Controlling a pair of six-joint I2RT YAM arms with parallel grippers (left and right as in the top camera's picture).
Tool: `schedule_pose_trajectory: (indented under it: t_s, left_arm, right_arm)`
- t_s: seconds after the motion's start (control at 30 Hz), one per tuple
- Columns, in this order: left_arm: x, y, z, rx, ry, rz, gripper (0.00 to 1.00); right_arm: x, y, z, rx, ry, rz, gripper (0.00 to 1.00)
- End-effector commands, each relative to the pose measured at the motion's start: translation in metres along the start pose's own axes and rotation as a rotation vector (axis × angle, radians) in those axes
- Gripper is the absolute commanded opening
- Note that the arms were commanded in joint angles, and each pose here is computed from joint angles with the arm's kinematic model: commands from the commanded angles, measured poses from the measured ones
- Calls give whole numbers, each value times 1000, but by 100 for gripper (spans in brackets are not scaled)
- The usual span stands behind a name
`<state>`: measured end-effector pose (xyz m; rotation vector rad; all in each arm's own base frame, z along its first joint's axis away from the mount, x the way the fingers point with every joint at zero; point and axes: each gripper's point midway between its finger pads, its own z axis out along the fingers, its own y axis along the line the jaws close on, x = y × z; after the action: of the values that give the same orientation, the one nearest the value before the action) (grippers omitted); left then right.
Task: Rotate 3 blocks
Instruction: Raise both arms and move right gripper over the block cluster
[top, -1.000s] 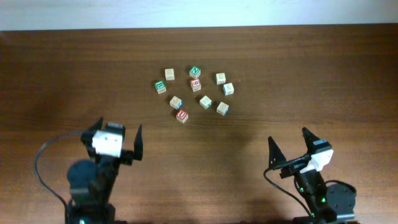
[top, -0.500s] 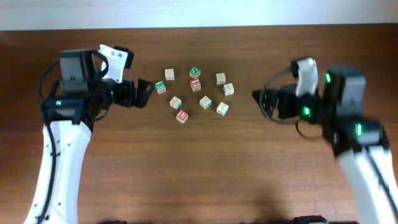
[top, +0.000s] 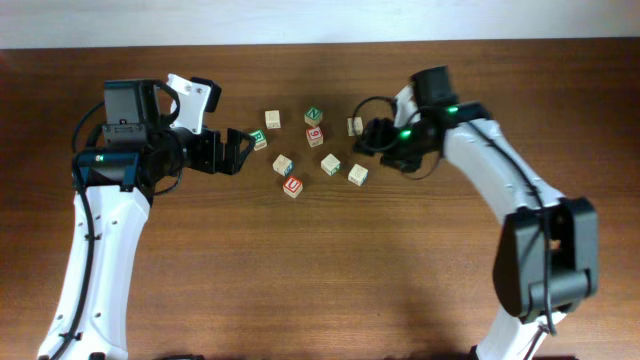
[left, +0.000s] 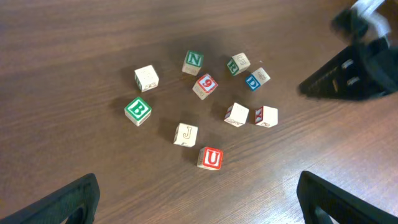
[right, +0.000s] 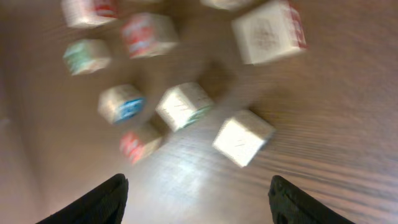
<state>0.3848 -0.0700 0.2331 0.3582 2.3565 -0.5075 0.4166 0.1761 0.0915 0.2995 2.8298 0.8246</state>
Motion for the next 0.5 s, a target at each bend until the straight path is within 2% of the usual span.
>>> schedule_pose_trajectory:
  t_s: [0.0, 0.2, 0.33, 0.47]
  left_arm:
    - [-2, 31, -5, -181, 1, -133, 99]
    - [3, 41, 0, -223, 19, -179, 100]
    - [14, 48, 18, -215, 71, -210, 100]
    - [18, 51, 25, -214, 93, -218, 100]
  right_arm:
    - [-12, -22, 14, 249, -154, 187, 73]
    - [-1, -31, 40, 350, -159, 168, 71]
    - [2, -40, 56, 367, -133, 164, 64]
    - [4, -31, 64, 351, -127, 98, 62]
